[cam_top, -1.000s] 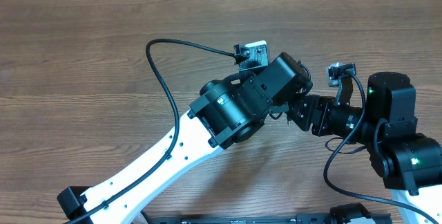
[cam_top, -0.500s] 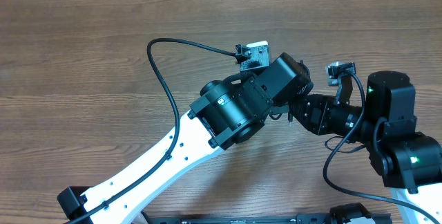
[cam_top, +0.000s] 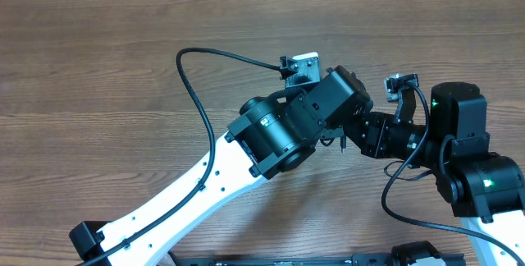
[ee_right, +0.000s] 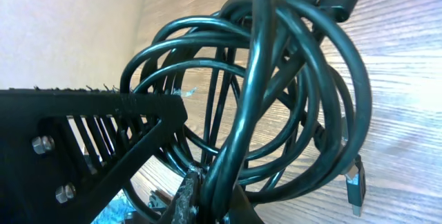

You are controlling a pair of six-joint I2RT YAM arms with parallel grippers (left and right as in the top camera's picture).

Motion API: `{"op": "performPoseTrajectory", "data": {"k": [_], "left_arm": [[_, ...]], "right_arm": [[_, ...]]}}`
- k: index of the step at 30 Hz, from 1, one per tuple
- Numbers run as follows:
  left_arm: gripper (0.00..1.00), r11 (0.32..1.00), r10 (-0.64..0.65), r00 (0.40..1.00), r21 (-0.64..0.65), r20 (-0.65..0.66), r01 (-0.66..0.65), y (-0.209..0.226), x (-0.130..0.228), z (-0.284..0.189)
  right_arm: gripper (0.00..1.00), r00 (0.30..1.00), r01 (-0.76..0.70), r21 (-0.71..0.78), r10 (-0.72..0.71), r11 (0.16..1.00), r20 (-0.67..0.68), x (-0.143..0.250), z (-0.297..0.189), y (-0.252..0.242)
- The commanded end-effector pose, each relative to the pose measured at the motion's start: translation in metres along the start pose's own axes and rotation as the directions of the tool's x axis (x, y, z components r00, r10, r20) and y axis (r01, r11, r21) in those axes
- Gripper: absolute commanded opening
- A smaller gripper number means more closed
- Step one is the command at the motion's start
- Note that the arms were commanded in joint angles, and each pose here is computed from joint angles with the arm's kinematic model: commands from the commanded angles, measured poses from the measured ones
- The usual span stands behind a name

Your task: Untangle cables

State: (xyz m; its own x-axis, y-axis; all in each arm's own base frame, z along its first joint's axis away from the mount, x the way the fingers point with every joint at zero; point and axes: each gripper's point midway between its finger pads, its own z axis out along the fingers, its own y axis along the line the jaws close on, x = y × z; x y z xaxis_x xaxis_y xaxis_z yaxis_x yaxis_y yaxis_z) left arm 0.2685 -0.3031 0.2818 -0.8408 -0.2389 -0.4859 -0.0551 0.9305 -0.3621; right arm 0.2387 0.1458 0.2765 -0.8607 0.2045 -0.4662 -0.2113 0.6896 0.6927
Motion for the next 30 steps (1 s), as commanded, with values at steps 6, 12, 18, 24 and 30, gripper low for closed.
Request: {"op": "performPoseTrajectory", "data": {"k": [6, 12, 18, 24, 30], "left_arm": [[0.04, 0.925, -0.318, 0.945, -0.197, 0.069, 0.326, 0.055, -0.008, -0.002], [0.04, 0.869, -0.414, 0.908, -0.268, 0.07, 0.417, 0.077, -0.007, -0.003], [0.04, 0.87, -0.416, 0.906, -0.257, 0.072, 0.42, 0.075, -0.008, -0.002], [0.04, 0.85, -0.46, 0.884, -0.246, 0.084, 0.466, 0.073, -0.009, -0.002], [0.04, 0.8, -0.543, 0.833, -0.237, 0.105, 0.551, 0.073, -0.009, -0.002]], "right_arm": [[0.04, 0.999, 0.012, 0.043, -0.014, 0.999, 0.03, -0.007, -0.004, -0.004], [0.04, 0.999, 0.013, 0.05, -0.015, 0.999, 0.035, -0.008, -0.004, -0.005], [0.04, 0.999, 0.004, 0.088, -0.008, 0.996, 0.042, -0.008, -0.004, -0.012], [0.04, 0.999, -0.004, 0.117, -0.001, 0.993, 0.043, -0.007, -0.005, -0.018], [0.04, 0.998, -0.015, 0.173, 0.005, 0.985, 0.056, -0.008, -0.006, -0.028]]}}
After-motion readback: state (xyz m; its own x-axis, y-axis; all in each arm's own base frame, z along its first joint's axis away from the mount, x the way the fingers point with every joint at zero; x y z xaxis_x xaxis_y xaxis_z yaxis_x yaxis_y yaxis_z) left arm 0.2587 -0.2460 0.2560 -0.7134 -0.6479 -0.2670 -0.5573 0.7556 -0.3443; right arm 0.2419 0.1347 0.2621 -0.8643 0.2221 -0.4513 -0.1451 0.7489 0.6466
